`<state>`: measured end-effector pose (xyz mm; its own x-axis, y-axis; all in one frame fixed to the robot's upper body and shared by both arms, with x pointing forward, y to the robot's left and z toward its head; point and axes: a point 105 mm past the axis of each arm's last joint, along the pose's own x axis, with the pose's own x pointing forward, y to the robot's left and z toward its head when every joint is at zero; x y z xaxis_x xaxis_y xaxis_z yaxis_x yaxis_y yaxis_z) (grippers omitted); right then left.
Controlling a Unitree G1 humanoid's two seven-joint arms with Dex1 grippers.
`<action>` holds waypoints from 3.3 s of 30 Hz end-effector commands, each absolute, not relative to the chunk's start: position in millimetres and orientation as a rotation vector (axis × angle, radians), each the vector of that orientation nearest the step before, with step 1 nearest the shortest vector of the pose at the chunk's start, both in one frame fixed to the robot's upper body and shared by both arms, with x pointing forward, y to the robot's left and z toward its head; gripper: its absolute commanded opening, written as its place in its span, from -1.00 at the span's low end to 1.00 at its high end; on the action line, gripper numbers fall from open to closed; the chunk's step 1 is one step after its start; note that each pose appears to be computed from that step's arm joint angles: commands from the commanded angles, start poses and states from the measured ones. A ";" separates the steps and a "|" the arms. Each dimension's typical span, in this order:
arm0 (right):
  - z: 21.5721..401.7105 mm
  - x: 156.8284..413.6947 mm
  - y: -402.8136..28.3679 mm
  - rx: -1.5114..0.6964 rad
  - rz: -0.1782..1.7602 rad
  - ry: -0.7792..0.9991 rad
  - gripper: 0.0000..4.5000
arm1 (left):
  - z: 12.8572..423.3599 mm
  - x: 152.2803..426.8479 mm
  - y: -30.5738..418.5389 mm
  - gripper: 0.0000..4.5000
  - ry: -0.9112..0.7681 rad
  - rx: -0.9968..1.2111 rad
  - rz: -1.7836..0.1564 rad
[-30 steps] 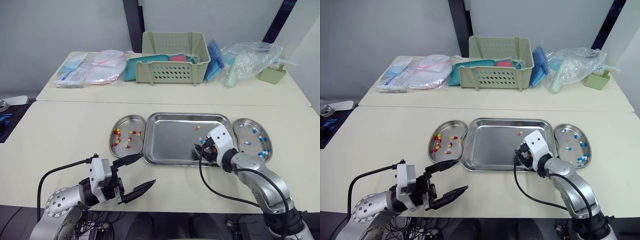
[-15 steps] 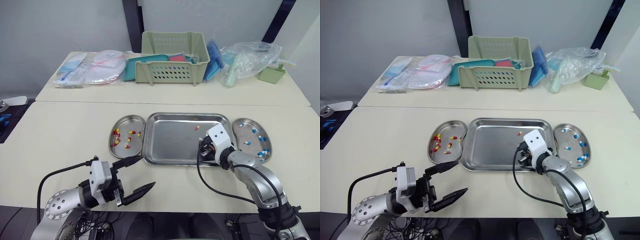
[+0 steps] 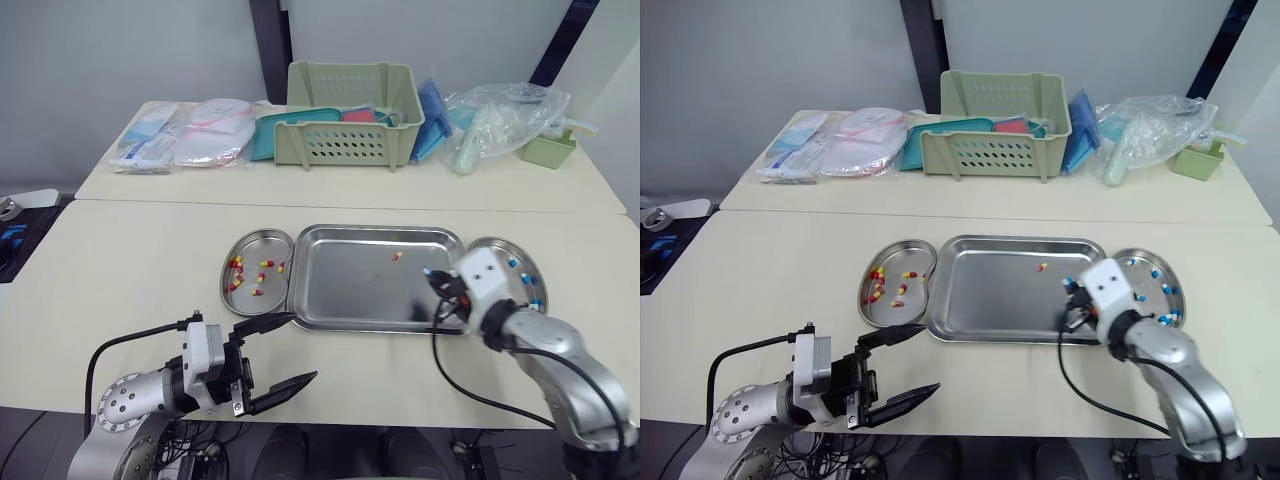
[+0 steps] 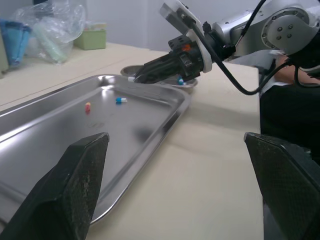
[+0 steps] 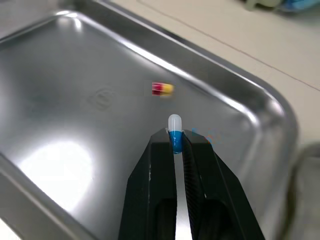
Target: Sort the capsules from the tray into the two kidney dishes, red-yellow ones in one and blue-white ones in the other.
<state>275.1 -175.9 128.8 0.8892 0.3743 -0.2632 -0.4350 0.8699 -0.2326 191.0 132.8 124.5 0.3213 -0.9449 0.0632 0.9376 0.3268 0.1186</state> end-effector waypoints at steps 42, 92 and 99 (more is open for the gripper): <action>121.8 187.8 -335.4 -0.494 0.623 0.512 0.99 | 120.7 203.1 360.3 1.00 0.327 0.264 -0.364; 112.6 211.3 -213.0 -0.358 0.749 0.149 0.99 | 89.9 170.2 366.6 1.00 0.396 0.143 -0.250; 110.1 211.3 -208.4 -0.347 0.750 0.136 0.99 | 128.0 216.7 295.8 1.00 0.250 0.217 -0.538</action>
<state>211.2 -212.8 104.1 0.7230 0.6354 -0.2710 -0.6899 0.6846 -0.2354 207.5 320.7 111.9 0.8599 -0.3931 -0.3258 0.4466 0.8883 0.1070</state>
